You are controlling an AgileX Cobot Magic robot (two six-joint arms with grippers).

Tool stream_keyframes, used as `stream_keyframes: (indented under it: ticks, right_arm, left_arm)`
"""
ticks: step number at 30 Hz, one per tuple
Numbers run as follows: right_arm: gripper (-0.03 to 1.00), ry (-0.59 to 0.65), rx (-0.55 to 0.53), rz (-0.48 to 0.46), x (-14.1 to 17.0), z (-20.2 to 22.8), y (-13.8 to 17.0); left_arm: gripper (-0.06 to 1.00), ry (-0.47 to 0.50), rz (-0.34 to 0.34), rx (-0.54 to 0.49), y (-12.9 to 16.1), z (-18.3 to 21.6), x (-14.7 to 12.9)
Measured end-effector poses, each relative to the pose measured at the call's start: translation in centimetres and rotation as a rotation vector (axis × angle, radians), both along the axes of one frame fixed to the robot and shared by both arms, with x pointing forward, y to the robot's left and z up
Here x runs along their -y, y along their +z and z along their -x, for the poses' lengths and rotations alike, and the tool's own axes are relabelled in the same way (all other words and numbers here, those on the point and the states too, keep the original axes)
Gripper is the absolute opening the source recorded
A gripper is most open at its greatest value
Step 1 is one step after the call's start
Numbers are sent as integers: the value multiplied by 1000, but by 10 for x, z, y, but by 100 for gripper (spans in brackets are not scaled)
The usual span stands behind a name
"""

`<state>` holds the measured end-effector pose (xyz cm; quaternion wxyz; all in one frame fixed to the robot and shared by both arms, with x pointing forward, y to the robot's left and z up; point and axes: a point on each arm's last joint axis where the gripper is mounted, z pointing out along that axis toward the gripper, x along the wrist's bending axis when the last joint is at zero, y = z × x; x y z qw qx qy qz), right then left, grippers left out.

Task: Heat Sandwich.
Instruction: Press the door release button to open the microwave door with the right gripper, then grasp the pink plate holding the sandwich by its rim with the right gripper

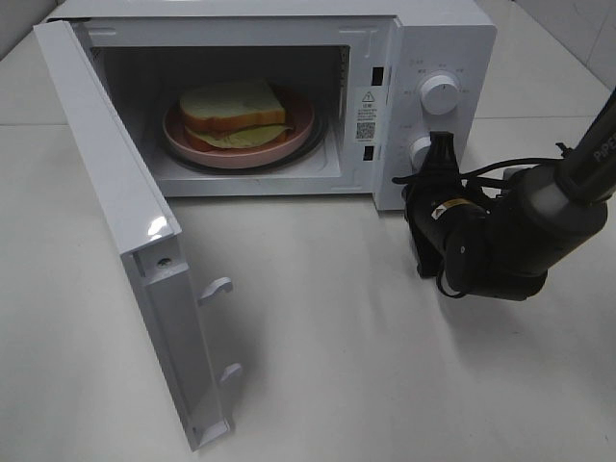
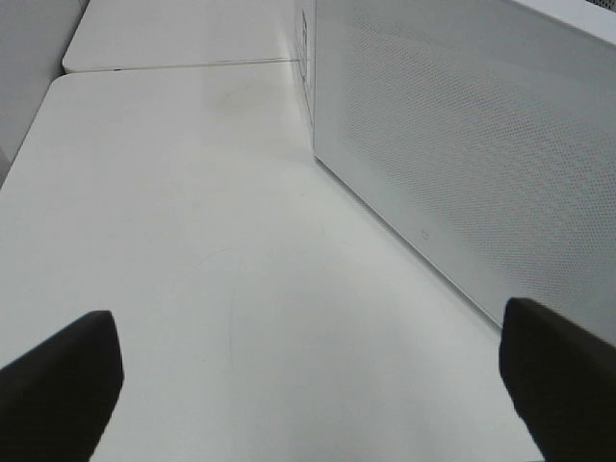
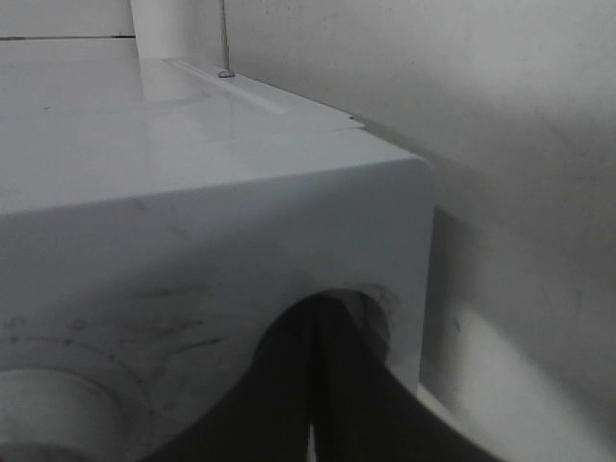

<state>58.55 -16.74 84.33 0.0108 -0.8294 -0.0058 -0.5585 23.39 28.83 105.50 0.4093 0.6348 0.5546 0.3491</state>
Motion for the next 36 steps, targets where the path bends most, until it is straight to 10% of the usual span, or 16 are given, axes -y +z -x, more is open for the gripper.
stream_keyframes:
  ticks: [36]
  right_arm:
    - [2, 132, -117, 79, 7, 20, 35]
  left_arm:
    - [100, 0, 0, 0, 0, 0, 0]
